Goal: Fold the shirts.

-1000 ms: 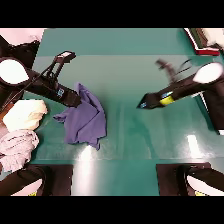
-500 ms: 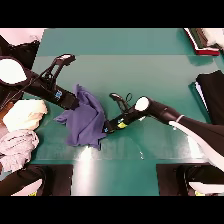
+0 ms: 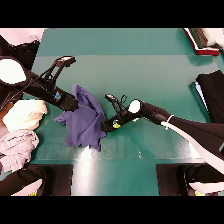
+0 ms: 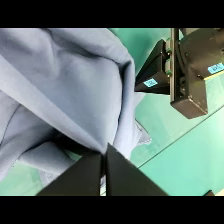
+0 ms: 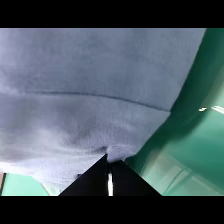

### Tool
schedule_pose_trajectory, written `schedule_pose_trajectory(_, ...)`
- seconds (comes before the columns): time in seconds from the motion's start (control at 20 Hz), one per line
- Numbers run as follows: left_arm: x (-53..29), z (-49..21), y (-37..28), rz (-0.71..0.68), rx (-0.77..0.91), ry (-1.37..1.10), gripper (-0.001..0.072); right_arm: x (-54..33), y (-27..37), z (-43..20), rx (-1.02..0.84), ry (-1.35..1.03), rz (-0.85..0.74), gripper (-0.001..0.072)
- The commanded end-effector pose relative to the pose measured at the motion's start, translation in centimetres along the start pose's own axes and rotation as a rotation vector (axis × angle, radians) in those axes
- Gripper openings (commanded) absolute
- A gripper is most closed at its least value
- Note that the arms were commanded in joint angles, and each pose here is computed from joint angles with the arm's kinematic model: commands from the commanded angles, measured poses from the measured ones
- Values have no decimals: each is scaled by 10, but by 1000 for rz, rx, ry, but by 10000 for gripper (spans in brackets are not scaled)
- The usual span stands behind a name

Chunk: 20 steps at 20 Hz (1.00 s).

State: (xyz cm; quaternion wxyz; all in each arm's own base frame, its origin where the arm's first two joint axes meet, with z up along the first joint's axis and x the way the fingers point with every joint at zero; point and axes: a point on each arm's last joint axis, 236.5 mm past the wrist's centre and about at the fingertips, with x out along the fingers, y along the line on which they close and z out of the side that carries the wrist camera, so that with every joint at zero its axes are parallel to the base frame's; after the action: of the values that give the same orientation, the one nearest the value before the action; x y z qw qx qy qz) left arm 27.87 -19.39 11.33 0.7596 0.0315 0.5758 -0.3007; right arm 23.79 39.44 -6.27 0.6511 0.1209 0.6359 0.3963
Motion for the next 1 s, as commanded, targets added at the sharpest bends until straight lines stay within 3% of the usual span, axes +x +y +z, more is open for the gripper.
schedule_pose_trajectory(0.0,0,0,0,0,2,1,32,-14,-2,5,-24,-15,-13,16)
schedule_pose_trajectory(0.2,-17,6,10,65,38,-18,32,-97,-26,15,-126,-74,-162,15)
schedule_pose_trajectory(0.4,-67,36,-1,99,89,-142,32,-222,-52,27,-97,-278,-300,15)
schedule_pose_trajectory(0.65,-115,69,-44,-6,142,-318,32,-346,-41,39,-81,-612,-371,15)
schedule_pose_trajectory(0.95,-153,67,-85,-114,224,-375,32,-458,25,26,-197,-884,-441,15)
